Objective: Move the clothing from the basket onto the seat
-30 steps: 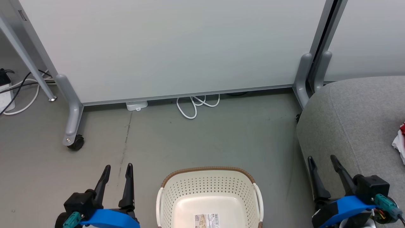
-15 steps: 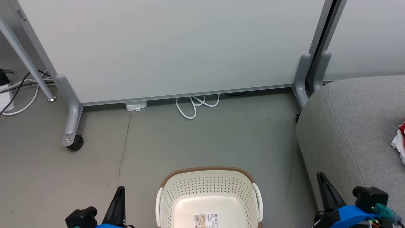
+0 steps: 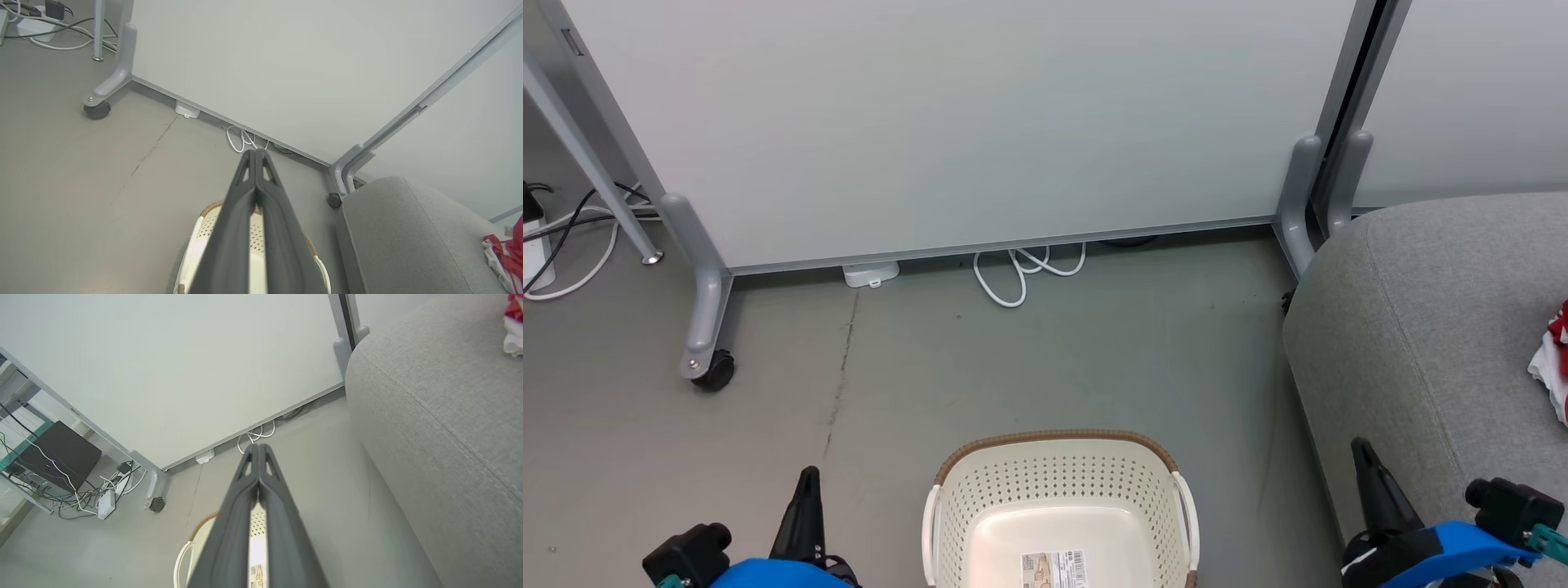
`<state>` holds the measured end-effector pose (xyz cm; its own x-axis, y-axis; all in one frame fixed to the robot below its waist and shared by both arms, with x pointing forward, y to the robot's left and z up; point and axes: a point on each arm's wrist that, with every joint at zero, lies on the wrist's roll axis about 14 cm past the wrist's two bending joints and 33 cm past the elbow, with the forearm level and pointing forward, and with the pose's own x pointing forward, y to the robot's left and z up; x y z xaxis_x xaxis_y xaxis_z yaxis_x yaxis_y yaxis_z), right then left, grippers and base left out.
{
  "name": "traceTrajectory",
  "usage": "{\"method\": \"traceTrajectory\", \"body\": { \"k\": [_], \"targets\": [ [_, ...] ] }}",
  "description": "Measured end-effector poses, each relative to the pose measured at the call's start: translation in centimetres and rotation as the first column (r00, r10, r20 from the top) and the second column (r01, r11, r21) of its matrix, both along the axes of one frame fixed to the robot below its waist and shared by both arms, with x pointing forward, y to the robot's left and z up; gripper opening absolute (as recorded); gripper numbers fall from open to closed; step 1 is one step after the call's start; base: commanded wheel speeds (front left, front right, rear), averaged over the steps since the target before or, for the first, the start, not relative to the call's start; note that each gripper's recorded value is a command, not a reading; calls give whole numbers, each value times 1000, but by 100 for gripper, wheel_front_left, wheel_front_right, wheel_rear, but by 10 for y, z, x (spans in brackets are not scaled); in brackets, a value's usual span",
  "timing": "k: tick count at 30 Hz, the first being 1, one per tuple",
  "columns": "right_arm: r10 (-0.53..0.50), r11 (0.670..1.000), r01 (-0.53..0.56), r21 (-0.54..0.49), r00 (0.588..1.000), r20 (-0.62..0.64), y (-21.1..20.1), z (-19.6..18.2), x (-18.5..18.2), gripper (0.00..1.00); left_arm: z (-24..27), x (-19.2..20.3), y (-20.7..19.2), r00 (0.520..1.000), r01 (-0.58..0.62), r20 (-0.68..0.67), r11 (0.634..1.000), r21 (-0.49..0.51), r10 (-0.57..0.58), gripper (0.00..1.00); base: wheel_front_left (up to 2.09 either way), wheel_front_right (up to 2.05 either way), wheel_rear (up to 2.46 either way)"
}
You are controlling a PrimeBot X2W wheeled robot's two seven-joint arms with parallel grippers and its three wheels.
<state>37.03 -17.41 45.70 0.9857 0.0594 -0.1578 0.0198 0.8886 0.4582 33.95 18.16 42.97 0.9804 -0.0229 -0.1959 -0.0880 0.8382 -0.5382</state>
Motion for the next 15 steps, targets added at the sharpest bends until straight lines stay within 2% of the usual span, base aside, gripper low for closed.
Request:
{"method": "traceTrajectory", "body": {
  "k": [15],
  "targets": [
    [-54, 973, 53, 224, 999, -2, -5, 7, 4, 0, 11, 10, 8, 998, -65, 5, 979, -195, 68, 0, 0, 0, 0]
  ]
}}
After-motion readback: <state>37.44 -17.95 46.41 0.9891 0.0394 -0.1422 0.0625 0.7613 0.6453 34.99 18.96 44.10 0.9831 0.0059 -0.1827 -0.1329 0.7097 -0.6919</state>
